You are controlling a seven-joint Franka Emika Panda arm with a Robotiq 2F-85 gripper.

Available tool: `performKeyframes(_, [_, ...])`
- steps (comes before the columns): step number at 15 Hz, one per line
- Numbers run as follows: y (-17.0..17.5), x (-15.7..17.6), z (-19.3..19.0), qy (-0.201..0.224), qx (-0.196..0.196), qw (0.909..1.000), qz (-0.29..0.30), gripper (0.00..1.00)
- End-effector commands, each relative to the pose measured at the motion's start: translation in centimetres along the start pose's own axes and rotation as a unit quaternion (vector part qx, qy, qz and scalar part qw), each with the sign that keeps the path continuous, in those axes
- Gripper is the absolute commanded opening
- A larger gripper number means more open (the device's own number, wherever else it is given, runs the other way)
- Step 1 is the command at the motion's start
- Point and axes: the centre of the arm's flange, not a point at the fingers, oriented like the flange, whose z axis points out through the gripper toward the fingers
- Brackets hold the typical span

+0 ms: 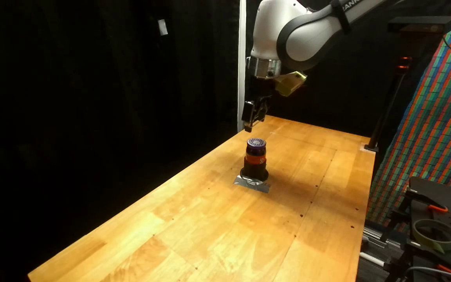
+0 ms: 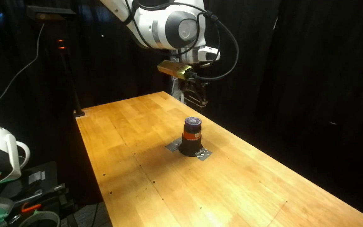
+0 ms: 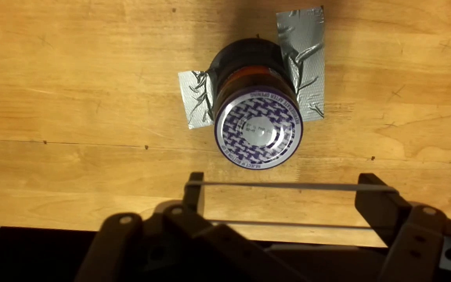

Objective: Put the band on the brown coffee cup

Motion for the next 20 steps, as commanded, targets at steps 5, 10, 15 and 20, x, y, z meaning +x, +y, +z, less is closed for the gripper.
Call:
performKeyframes(5, [0.6, 3.7, 4.2, -0.012, 0.024, 0.9996, -0.011, 1.0])
performKeyframes(10, [0.9, 3.9, 6.4, -0.029, 0.037, 0.9988, -0.015, 1.0])
performKeyframes(15, [1.1, 3.7, 7.8, -0.042, 0.033, 0.9984, -0.018, 1.0])
performKeyframes(20, [1.4, 2.7, 8.8, -0.075, 0.03, 0.9964, -0.023, 1.0])
